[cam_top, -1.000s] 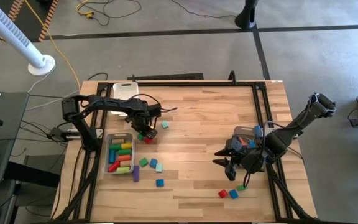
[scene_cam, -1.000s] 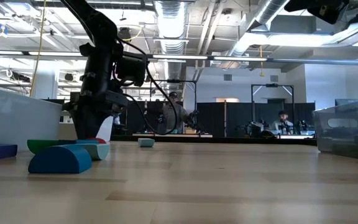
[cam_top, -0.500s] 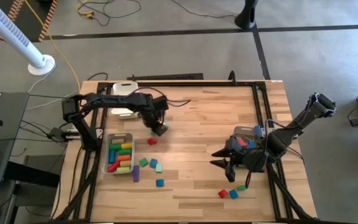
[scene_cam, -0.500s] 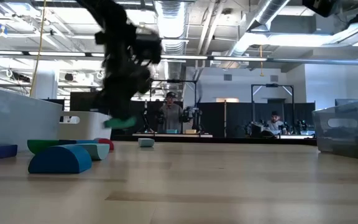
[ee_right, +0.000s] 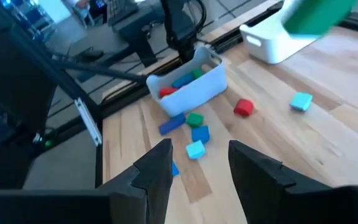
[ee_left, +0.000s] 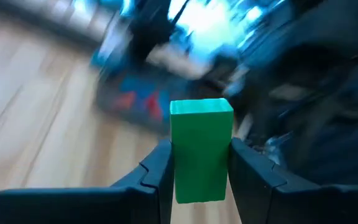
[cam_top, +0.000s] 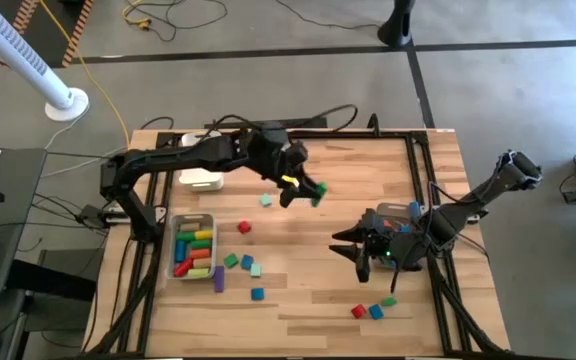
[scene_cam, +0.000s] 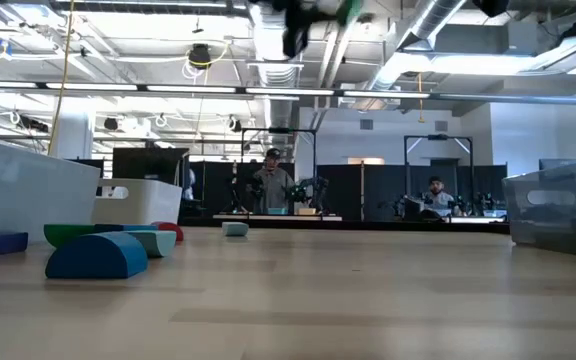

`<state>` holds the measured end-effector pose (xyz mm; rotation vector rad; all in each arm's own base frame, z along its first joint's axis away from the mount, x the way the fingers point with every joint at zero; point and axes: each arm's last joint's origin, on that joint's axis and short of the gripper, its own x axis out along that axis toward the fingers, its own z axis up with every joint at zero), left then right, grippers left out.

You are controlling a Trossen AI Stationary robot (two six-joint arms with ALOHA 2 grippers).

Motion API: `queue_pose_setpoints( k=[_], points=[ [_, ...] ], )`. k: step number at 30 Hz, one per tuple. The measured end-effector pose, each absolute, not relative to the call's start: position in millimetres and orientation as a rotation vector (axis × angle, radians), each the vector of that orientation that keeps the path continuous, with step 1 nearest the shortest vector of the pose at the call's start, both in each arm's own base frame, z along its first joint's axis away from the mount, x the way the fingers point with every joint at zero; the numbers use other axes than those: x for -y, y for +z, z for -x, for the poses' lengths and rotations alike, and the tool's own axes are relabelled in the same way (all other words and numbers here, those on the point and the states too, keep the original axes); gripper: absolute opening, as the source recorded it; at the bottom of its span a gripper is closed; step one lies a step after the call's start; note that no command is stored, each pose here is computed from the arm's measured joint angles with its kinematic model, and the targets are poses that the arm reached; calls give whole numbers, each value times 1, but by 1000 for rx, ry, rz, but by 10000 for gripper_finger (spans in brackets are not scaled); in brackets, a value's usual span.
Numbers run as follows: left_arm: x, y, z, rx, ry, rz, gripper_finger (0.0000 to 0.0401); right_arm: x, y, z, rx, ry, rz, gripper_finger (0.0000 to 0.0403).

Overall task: Sort blocks by size
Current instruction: Put the dark green rectangular block into the black bin

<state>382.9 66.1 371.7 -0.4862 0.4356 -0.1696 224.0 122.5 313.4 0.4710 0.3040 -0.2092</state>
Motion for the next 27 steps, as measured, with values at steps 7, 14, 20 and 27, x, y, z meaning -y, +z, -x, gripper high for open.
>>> queue_pose_setpoints(
  k=[7, 14, 20, 27],
  points=[
    [-47, 404, -390, -211, -304, 416, 115, -114, 323, -232, -190, -268, -472, 189],
    [-40, 406, -391, -209, -376, 414, 115, -107, 333, -237, -98, -284, -456, 244],
    [-29, 407, -391, -203, -427, 394, 115, -106, 339, -239, -47, -274, -449, 270],
    [-24, 409, -392, -179, -432, 372, 115, -106, 347, -240, 8, -221, -429, 271]
  ],
)
